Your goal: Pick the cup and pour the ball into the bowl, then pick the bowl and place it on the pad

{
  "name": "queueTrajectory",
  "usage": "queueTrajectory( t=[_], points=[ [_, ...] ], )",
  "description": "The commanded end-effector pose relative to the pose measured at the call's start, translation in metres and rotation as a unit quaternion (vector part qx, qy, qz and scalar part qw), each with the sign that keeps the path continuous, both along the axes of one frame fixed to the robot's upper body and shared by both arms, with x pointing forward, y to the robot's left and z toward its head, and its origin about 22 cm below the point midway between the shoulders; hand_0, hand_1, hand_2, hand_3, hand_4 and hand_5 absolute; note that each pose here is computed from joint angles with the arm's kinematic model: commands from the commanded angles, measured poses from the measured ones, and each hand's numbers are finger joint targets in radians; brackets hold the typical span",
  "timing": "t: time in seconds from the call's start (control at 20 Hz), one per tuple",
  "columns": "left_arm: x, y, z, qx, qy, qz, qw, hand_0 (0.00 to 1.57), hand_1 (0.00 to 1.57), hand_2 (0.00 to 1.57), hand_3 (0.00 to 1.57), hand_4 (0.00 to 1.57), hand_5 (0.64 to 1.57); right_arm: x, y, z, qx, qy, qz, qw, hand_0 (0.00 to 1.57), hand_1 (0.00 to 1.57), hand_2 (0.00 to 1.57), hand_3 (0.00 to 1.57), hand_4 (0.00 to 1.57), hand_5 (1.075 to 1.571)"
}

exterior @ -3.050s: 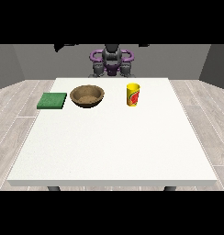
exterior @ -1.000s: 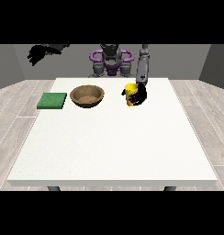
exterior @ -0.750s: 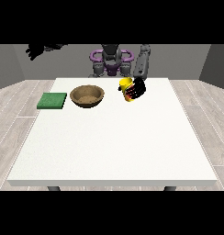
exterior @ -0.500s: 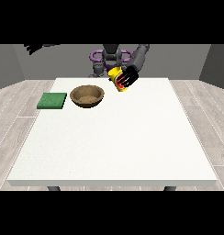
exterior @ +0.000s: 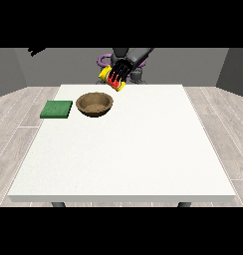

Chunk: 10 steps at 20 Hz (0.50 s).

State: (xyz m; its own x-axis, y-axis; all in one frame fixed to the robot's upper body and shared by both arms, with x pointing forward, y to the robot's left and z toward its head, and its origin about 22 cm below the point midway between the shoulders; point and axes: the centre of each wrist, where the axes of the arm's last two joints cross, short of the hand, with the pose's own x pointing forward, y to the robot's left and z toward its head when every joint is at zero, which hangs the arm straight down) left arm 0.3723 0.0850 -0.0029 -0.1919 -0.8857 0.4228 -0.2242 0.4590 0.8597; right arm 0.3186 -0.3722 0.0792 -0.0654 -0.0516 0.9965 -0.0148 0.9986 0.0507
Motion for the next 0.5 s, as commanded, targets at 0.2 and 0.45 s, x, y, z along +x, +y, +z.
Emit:
queueTrajectory(
  t=[0.2,0.45],
  points=[
    [-0.012,-0.025,-0.008,0.183,0.023,-0.008,0.983,0.91,0.91,1.57,1.5,1.04,1.571,-0.015,-0.018,-0.03,0.001,0.03,-0.019,0.9994,0.0,0.0,0.0,0.17,0.43,1.57],
    [0.004,-0.038,0.022,0.268,-0.002,-0.016,0.963,0.0,0.0,1.57,1.43,0.87,1.559,-0.031,-0.041,-0.041,-0.006,0.044,-0.041,0.9982,0.0,0.0,0.0,0.24,0.45,1.57]
  ],
)
